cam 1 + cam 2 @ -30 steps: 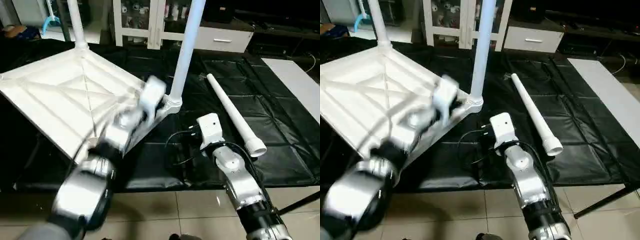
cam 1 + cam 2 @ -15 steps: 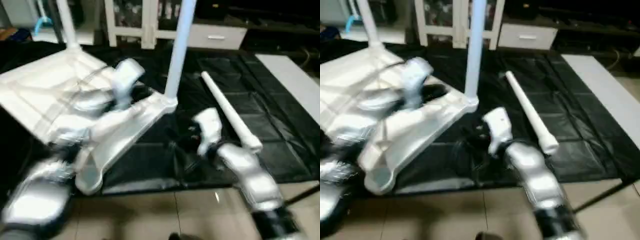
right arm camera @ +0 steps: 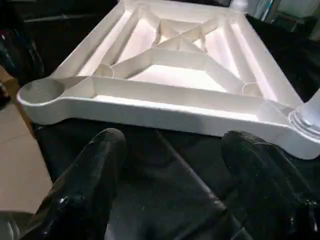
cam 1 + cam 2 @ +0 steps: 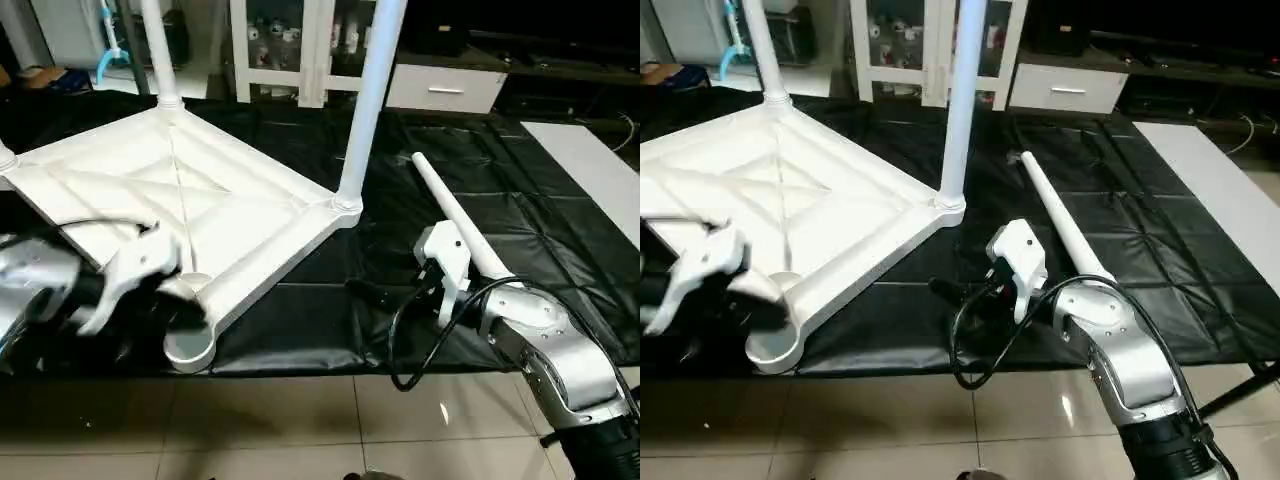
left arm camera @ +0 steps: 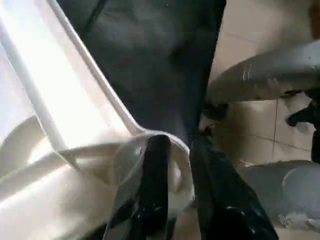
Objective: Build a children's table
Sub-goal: Rotate leg to tighten
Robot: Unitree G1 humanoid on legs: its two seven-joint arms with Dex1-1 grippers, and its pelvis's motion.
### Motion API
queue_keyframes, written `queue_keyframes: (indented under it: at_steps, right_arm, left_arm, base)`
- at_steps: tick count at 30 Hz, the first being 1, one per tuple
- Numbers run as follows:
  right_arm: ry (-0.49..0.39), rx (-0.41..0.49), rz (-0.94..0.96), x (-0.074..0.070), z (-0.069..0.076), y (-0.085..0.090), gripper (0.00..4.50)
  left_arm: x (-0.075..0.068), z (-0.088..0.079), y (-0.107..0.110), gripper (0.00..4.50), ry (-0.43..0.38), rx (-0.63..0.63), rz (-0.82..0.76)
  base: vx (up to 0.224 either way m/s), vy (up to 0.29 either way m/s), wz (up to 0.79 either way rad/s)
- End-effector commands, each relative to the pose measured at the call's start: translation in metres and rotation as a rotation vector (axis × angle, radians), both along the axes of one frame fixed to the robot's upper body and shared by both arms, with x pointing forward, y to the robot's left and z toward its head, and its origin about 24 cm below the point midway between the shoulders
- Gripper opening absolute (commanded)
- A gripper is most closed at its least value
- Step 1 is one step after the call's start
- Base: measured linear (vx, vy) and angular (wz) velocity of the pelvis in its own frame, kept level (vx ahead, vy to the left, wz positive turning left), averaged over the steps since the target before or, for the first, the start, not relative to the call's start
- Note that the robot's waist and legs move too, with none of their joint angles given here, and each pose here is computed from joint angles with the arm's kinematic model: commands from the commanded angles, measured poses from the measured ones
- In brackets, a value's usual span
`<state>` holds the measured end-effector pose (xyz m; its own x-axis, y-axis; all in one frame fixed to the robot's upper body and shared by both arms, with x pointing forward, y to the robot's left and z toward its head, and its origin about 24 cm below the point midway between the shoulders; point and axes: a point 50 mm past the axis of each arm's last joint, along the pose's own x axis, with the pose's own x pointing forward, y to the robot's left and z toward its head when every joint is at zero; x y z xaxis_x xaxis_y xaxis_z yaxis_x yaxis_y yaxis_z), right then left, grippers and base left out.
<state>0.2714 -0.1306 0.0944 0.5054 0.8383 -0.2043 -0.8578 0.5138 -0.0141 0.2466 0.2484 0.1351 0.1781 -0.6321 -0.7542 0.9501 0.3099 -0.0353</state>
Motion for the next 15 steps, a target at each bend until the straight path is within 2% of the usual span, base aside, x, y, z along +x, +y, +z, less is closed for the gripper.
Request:
queue_keyframes:
  at_steps: [1,8,10,11,12,15]
  right_arm:
    - [0.007,-0.004,0.036,-0.004,0.003,0.002,3.40]
    - [0.009,-0.005,0.045,-0.006,0.002,0.005,3.40]
    - [0.004,-0.017,0.045,-0.006,0.000,0.005,3.40]
    - [0.005,-0.019,0.043,-0.006,0.000,0.004,3.40]
    - [0.005,-0.019,0.042,-0.006,0.000,0.004,3.40]
    - [0.005,-0.019,0.039,-0.007,0.001,0.004,3.40]
  left_arm:
    - [-0.006,-0.006,-0.001,0.90,0.025,0.082,0.003]
    - [-0.002,-0.021,-0.002,0.90,0.007,0.164,0.038]
    - [0.002,-0.025,-0.003,0.90,-0.028,0.189,0.054]
    - [0.008,-0.028,-0.004,0.90,-0.072,0.205,0.087]
    - [0.009,-0.029,-0.005,0.90,-0.076,0.206,0.090]
    - [0.023,-0.034,-0.007,0.90,-0.154,0.239,0.165]
  base:
    - [0.000,0.000,0.00]
    - [0.000,0.000,0.00]
    - [0.000,0.000,0.00]
    - [0.000,0.000,0.00]
    - [0.000,0.000,0.00]
    - [0.000,0.000,0.00]
